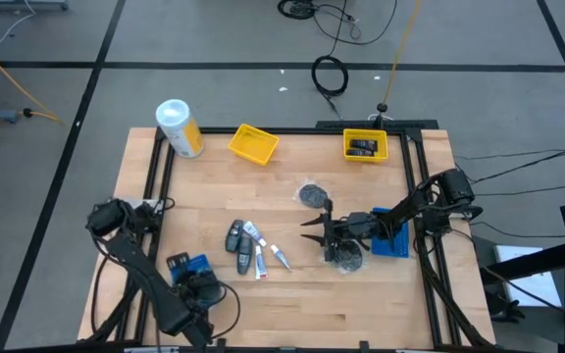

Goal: Pick & Place Travel size toiletries
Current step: Put the black hairbrush into the left blue bin

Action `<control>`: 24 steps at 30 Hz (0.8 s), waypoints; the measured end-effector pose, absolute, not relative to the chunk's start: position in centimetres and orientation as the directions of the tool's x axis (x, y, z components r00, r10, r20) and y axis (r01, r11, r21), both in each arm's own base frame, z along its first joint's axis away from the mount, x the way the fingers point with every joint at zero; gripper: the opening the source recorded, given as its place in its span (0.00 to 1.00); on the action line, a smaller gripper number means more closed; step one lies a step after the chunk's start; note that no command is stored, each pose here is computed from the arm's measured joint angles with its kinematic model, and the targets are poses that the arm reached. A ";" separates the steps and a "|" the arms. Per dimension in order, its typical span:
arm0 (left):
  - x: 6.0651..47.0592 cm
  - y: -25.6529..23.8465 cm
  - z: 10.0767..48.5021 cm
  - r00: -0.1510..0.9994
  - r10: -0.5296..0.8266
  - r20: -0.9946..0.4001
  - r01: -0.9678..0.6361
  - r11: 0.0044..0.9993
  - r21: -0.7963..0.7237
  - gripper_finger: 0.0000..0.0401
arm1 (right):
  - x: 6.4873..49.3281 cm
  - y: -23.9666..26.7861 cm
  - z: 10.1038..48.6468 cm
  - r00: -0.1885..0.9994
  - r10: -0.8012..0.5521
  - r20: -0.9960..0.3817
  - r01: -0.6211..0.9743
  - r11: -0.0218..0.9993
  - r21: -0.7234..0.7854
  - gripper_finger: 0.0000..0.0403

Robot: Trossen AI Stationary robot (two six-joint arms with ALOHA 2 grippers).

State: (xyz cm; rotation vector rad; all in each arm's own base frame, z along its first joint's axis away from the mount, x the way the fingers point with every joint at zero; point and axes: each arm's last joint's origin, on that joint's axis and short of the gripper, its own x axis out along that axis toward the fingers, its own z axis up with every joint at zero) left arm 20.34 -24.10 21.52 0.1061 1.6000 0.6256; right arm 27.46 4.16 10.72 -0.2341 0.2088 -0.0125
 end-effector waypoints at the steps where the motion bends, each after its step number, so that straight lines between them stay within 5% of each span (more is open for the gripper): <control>1: 20.2 -24.1 21.6 -0.146 0.421 -0.895 -0.300 0.843 0.446 0.01 | 27.5 4.2 10.7 0.978 -0.036 -0.204 -0.012 0.973 -0.232 0.32; 13: 17.1 -23.9 19.2 -0.236 0.484 -0.843 -0.204 0.823 0.530 0.02 | 27.5 4.2 10.7 0.978 -0.036 -0.205 -0.012 0.973 -0.231 0.32; 20: 17.3 -22.7 17.6 -0.123 0.572 -0.811 -0.226 0.779 0.584 0.01 | 27.5 4.2 10.7 0.978 -0.036 -0.204 -0.012 0.973 -0.231 0.32; 24: 17.9 -22.2 18.2 -0.105 0.537 -0.837 -0.284 0.790 0.543 0.09 | 27.5 4.2 10.7 0.978 -0.036 -0.204 -0.009 0.976 -0.217 0.32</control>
